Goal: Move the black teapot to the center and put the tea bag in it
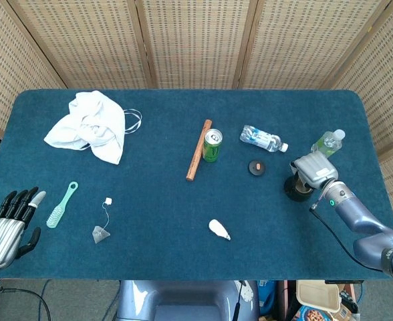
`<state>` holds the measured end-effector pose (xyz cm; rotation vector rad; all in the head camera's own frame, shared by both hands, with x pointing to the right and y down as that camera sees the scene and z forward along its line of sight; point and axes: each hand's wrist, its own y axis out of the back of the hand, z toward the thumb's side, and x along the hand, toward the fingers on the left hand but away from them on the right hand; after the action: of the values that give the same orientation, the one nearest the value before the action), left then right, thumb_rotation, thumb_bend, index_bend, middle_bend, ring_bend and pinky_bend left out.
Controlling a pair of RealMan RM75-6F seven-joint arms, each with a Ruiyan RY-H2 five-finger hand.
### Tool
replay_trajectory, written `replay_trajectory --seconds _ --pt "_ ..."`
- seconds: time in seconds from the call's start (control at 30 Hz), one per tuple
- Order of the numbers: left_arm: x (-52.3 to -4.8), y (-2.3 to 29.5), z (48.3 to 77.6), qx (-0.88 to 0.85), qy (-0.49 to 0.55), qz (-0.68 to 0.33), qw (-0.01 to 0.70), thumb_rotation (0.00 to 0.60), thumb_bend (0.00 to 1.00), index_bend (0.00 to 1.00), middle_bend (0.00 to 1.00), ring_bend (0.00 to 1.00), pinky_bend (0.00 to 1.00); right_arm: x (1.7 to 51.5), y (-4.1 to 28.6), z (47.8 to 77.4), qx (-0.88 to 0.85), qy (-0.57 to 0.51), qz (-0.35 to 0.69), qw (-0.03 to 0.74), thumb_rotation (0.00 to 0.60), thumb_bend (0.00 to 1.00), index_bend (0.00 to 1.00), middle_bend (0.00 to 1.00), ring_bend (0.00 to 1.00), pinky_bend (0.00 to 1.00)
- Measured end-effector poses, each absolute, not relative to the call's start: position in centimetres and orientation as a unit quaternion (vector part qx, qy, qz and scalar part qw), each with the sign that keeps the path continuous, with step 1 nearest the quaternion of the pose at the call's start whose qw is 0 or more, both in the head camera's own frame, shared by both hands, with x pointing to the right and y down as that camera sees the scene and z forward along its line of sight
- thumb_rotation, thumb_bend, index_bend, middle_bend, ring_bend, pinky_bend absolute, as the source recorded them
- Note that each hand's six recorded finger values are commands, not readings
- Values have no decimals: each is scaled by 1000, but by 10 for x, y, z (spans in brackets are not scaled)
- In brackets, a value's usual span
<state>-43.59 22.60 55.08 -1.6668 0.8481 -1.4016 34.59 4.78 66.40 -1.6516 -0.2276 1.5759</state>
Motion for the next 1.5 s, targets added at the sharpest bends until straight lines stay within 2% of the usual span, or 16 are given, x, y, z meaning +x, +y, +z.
replay_trajectory --seconds 0.5,1.5 --pt "-435 227 551 -658 334 -550 390 600 535 0 0 0 0 350 77 664 -667 -65 624 402 583 887 488 499 620 763" --pt "-434 225 551 -660 336 -546 391 600 536 0 0 0 0 358 69 656 -648 -58 632 420 600 887 606 613 635 763"
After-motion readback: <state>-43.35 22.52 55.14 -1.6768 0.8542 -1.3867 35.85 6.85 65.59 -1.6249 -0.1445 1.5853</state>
